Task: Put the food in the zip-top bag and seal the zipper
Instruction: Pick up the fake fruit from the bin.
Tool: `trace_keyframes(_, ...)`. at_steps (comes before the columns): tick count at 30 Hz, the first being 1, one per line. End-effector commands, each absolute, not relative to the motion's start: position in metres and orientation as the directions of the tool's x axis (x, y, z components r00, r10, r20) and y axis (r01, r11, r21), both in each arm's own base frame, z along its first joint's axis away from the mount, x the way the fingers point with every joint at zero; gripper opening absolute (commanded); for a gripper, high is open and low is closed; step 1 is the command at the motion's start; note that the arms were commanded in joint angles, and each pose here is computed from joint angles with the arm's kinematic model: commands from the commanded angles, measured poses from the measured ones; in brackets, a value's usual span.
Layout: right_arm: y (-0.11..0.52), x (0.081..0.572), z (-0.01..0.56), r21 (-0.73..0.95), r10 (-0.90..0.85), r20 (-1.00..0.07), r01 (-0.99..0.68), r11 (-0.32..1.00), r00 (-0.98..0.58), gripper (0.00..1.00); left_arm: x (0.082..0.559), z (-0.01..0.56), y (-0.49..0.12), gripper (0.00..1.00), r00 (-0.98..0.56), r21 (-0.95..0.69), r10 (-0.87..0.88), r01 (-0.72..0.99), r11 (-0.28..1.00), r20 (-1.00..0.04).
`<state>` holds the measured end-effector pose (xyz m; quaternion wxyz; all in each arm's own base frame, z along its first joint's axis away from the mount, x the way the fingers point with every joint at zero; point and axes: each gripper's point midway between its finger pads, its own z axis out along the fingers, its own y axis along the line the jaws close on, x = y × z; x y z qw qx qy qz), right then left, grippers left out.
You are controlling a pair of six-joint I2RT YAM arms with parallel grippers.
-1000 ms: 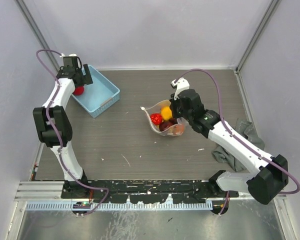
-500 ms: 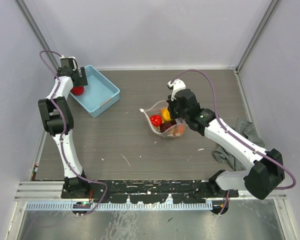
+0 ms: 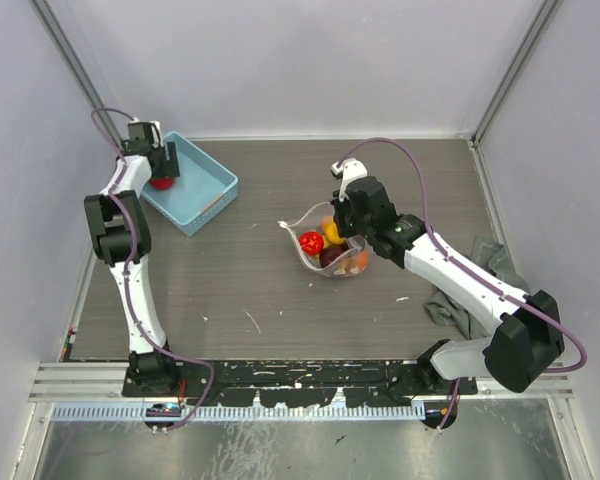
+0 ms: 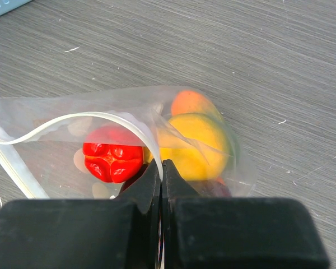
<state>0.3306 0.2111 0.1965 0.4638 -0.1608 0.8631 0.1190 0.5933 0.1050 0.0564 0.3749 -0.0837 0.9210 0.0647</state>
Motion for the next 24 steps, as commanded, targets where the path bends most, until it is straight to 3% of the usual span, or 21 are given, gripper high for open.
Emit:
trace_keyframes(1, 0.217, 0.338, 0.226, 0.076, -0.126, -0.876, -0.391, 0.917, -0.465, 0.0, 0.607, 0.093, 0.103, 0.74, -0.643, 0.03, -0.088, -0.17, 0.985, -0.761)
trace_keyframes(5, 0.216, 0.336, 0.225, 0.079, -0.125, -0.874, -0.392, 0.917, -0.469, 0.0, 0.603, 0.112, 0.095, 0.58, -0.612, -0.002, -0.096, -0.152, 0.988, -0.785)
trace_keyframes(8, 0.216, 0.334, 0.226, 0.086, -0.121, -0.874, -0.396, 0.914, -0.471, 0.0, 0.596, 0.131, 0.087, 0.52, -0.59, -0.036, -0.114, -0.142, 0.989, -0.799)
trace_keyframes(24, 0.222, 0.33, 0.239, 0.121, -0.094, -0.887, -0.423, 0.898, -0.452, 0.0, 0.501, 0.225, 0.003, 0.47, -0.488, -0.366, -0.366, -0.1, 0.925, -0.792)
